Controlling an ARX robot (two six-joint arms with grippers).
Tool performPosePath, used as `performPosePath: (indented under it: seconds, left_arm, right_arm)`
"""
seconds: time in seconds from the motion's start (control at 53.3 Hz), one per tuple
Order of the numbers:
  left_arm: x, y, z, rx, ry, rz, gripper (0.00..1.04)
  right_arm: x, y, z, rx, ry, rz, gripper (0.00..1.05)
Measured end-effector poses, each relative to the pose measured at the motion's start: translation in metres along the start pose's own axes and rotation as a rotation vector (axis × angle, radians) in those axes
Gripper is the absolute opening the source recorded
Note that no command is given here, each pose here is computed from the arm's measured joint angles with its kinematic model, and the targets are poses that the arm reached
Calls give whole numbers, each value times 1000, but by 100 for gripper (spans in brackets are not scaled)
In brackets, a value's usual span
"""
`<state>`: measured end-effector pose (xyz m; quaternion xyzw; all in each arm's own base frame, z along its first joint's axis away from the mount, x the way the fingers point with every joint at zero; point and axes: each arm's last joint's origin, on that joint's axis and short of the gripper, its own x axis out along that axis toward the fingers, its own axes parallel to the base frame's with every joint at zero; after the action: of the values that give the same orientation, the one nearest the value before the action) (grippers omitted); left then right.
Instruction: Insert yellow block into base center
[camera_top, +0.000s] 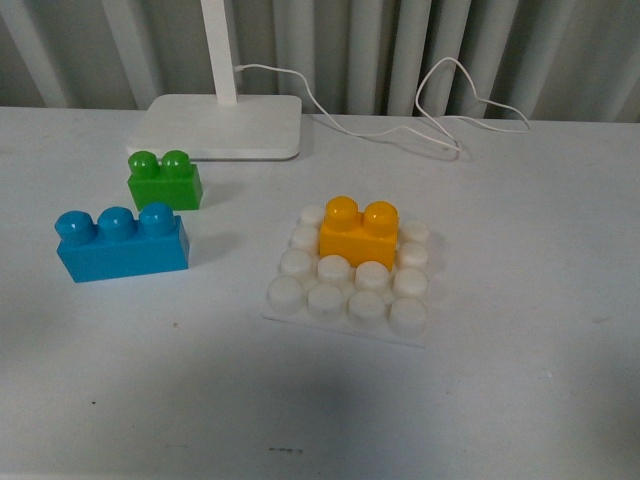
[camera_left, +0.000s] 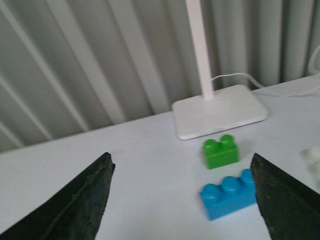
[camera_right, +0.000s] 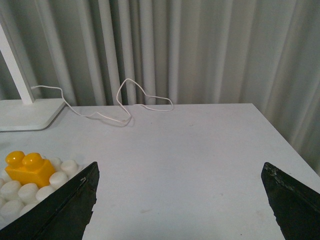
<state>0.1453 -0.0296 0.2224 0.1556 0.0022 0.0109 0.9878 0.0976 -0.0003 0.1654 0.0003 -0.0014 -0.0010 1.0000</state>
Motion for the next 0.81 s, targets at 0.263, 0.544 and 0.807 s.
performPosePath:
  seconds: [0.263,0.544,0.807]
  left_arm:
    - [-13,7,-25,-281,-4,-27,34]
    - [-22,17,-43,-305,-3,-19,4]
    - [-29,15,-51,-310,-4,-24,4]
  right_arm:
    - [0,0,0,0,0,0,95]
    - [0,0,0,0,0,0,95]
    - [0,0,0,0,0,0,95]
